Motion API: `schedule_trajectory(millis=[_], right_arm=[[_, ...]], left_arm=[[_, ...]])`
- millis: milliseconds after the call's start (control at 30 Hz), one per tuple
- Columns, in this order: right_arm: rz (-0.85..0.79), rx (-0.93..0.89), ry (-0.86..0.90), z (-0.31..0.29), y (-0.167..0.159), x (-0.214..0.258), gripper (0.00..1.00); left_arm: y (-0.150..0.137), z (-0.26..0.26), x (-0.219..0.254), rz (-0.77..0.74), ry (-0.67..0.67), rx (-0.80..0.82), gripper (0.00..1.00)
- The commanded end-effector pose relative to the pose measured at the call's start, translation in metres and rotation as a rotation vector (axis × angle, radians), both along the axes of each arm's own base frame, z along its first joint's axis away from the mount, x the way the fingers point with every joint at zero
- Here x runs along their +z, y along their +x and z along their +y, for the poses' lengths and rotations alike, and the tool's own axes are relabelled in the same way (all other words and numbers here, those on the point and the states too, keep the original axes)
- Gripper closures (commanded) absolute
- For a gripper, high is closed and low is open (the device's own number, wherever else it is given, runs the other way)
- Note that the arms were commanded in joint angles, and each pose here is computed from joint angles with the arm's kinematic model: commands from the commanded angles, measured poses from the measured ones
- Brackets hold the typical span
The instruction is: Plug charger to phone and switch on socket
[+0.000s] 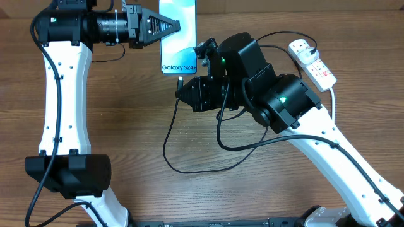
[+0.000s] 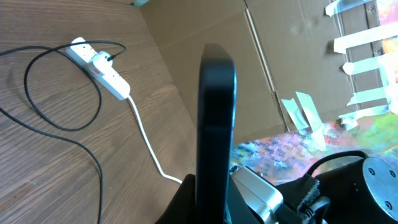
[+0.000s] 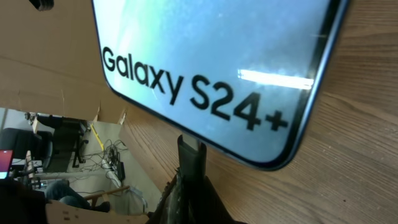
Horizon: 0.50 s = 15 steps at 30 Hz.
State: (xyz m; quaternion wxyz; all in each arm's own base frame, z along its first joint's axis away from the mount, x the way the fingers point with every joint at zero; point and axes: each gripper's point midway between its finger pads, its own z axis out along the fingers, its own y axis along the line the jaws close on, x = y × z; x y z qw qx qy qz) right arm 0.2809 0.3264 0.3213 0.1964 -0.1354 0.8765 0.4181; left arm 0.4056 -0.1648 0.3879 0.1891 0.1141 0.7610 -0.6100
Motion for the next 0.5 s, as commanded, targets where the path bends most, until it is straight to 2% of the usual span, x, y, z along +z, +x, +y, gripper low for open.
schedule_trajectory(millis=[0,467], right_arm=[[-0.019,0.022,0.029,0.0053,-0.0037,0.0127,0.96],[-0.027,0.028,0.029,0.0057,-0.0035,0.0131,0.96]], left_arm=[[-0.0073,-0.0057,0.0101,-0.065,-0.005,-0.028,0.96],[-0.0093,-0.0082,0.0067,-0.041,0.005,-0.027,0.96]])
